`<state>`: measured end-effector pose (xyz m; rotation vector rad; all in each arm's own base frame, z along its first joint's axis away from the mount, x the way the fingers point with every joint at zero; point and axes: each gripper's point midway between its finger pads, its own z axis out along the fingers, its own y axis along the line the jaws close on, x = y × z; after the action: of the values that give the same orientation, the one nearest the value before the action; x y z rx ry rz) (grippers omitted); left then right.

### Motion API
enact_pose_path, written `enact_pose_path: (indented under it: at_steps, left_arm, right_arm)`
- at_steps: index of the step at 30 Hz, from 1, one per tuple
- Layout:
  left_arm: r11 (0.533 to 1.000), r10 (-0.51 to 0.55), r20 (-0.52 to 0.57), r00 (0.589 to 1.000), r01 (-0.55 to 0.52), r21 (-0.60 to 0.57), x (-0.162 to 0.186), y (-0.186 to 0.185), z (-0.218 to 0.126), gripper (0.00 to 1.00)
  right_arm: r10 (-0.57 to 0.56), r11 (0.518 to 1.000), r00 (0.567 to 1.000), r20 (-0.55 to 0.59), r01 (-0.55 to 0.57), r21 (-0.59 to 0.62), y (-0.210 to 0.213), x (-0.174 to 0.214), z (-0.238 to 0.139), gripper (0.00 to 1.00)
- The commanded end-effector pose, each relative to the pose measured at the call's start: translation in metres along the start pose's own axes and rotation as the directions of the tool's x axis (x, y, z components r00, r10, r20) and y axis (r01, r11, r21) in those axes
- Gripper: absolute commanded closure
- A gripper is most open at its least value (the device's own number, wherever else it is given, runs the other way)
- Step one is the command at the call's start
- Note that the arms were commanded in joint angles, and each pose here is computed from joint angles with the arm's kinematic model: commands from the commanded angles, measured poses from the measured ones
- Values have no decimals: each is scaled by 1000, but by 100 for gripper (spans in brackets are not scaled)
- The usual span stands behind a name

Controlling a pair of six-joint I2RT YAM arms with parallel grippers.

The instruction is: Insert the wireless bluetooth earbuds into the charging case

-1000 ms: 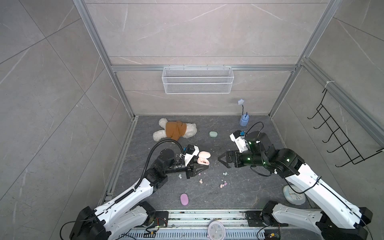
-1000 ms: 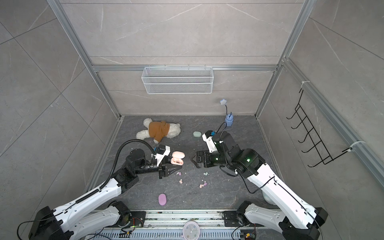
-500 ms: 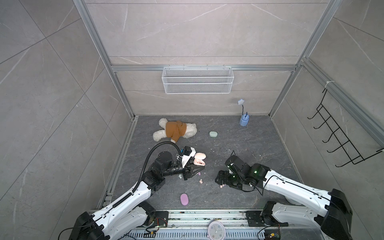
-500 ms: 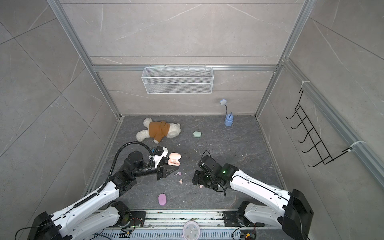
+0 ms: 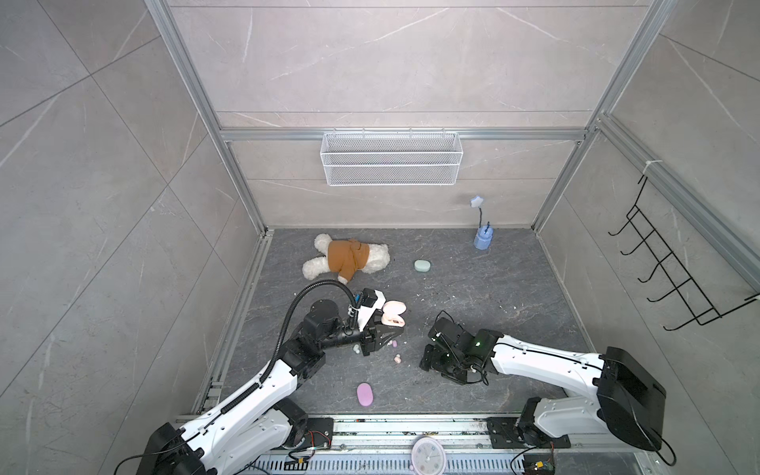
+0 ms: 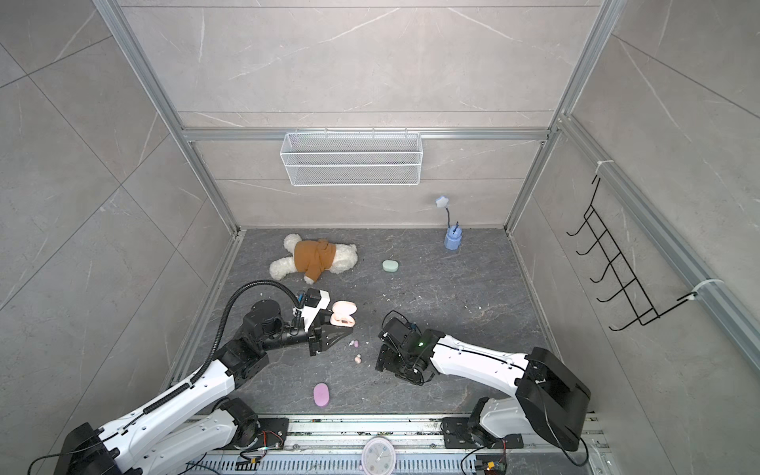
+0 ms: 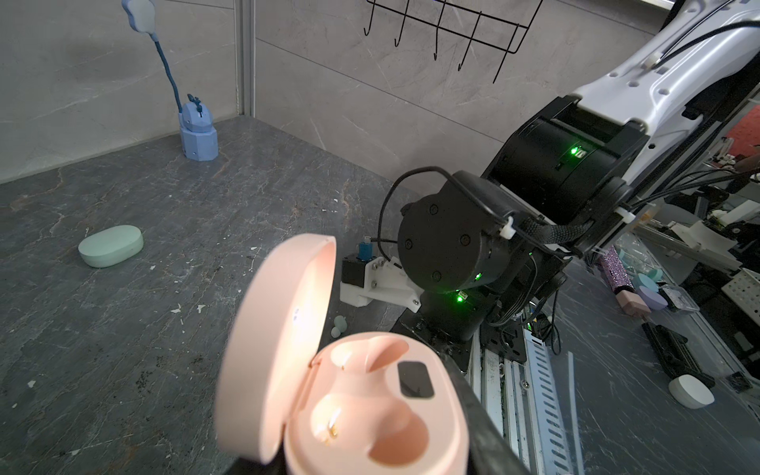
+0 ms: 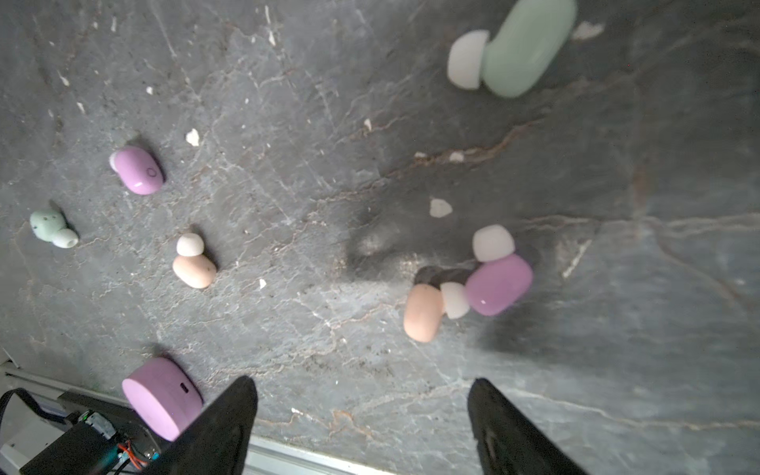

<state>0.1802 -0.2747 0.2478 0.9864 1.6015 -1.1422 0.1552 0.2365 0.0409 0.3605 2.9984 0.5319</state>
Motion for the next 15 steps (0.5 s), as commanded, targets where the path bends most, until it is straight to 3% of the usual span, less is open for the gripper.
enact_pose_path:
  at_steps: [1, 15]
  left_arm:
    - [999, 34, 56, 998, -33, -19, -16, 0, -5, 80]
    - [999, 43, 55, 998, -41, -30, -17, 0, -8, 80]
  right_arm:
    - [-12, 1000, 1000, 11, 12, 16, 3, -4, 7, 16]
    - [-74, 996, 997, 32, 72, 53, 9, -16, 20, 14]
